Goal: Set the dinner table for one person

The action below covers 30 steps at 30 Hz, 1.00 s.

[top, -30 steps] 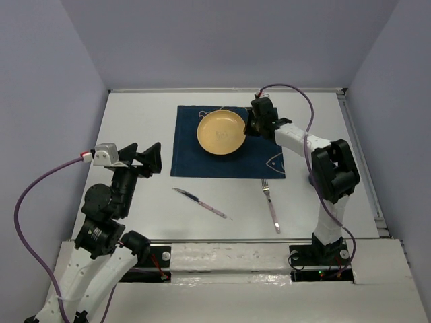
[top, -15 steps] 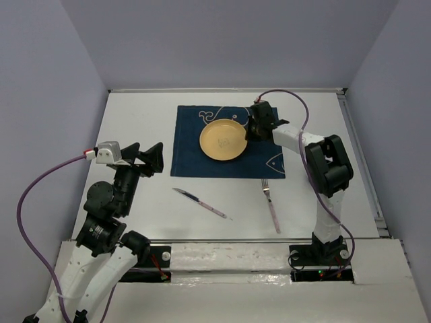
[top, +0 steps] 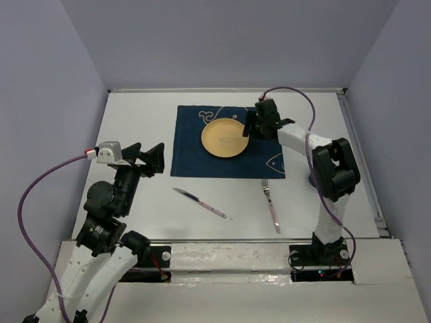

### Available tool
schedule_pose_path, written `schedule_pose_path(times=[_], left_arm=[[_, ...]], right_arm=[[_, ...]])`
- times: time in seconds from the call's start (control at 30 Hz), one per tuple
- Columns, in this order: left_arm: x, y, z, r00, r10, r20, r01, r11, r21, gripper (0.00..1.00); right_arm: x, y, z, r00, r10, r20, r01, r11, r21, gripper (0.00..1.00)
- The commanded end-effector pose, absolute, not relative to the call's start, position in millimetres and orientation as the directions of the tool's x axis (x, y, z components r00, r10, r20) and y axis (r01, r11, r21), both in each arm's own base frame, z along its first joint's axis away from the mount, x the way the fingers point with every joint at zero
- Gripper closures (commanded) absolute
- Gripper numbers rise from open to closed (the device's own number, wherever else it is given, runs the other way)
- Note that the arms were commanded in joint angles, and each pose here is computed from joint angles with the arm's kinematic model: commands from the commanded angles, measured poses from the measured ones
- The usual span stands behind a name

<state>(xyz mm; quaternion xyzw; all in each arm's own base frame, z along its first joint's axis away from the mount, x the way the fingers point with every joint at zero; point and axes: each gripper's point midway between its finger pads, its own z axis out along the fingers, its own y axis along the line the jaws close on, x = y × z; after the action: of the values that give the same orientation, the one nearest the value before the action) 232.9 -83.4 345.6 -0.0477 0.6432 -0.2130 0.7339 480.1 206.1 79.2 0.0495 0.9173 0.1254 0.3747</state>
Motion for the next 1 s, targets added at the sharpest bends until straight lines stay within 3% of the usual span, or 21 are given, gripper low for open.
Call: schedule_pose_path(times=[0.0, 0.2, 0.4, 0.7, 0.83, 0.87, 0.93, 0.97], left_arm=[[232, -87, 357, 0.114, -0.393, -0.912, 0.288, 0.892, -0.348, 0.12], [221, -90, 367, 0.136, -0.416, -0.899, 0.337, 0.873, -0.352, 0.11], [213, -96, 371, 0.137, -0.425, -0.895, 0.374, 0.858, -0.351, 0.11], [204, -99, 376, 0.142, -0.441, -0.886, 0.406, 0.842, -0.354, 0.11], [203, -99, 377, 0.143, -0.444, -0.884, 0.413, 0.839, -0.355, 0.11], [203, -99, 377, 0.144, -0.443, -0.885, 0.408, 0.841, -0.354, 0.11], [203, -98, 377, 0.146, -0.443, -0.884, 0.408, 0.841, -0.355, 0.11], [203, -98, 377, 0.144, -0.443, -0.885, 0.407, 0.842, -0.355, 0.11]], right_arm=[[474, 147, 188, -0.492, 0.264, -0.830, 0.105, 0.964, 0.244, 0.32], [392, 26, 189, -0.351, 0.356, -0.866, 0.428, 0.884, 0.189, 0.37], [326, -42, 150, -0.348, 0.398, -0.849, 0.612, 0.783, 0.116, 0.39], [320, -40, 109, -0.459, 0.441, -0.772, 0.596, 0.797, 0.101, 0.43], [326, -37, 93, -0.493, 0.444, -0.748, 0.593, 0.800, 0.085, 0.62], [329, -38, 92, -0.489, 0.443, -0.751, 0.594, 0.800, 0.085, 0.73], [332, -39, 95, -0.491, 0.430, -0.758, 0.592, 0.803, 0.072, 0.81], [333, -40, 96, -0.492, 0.427, -0.759, 0.592, 0.803, 0.068, 0.98]])
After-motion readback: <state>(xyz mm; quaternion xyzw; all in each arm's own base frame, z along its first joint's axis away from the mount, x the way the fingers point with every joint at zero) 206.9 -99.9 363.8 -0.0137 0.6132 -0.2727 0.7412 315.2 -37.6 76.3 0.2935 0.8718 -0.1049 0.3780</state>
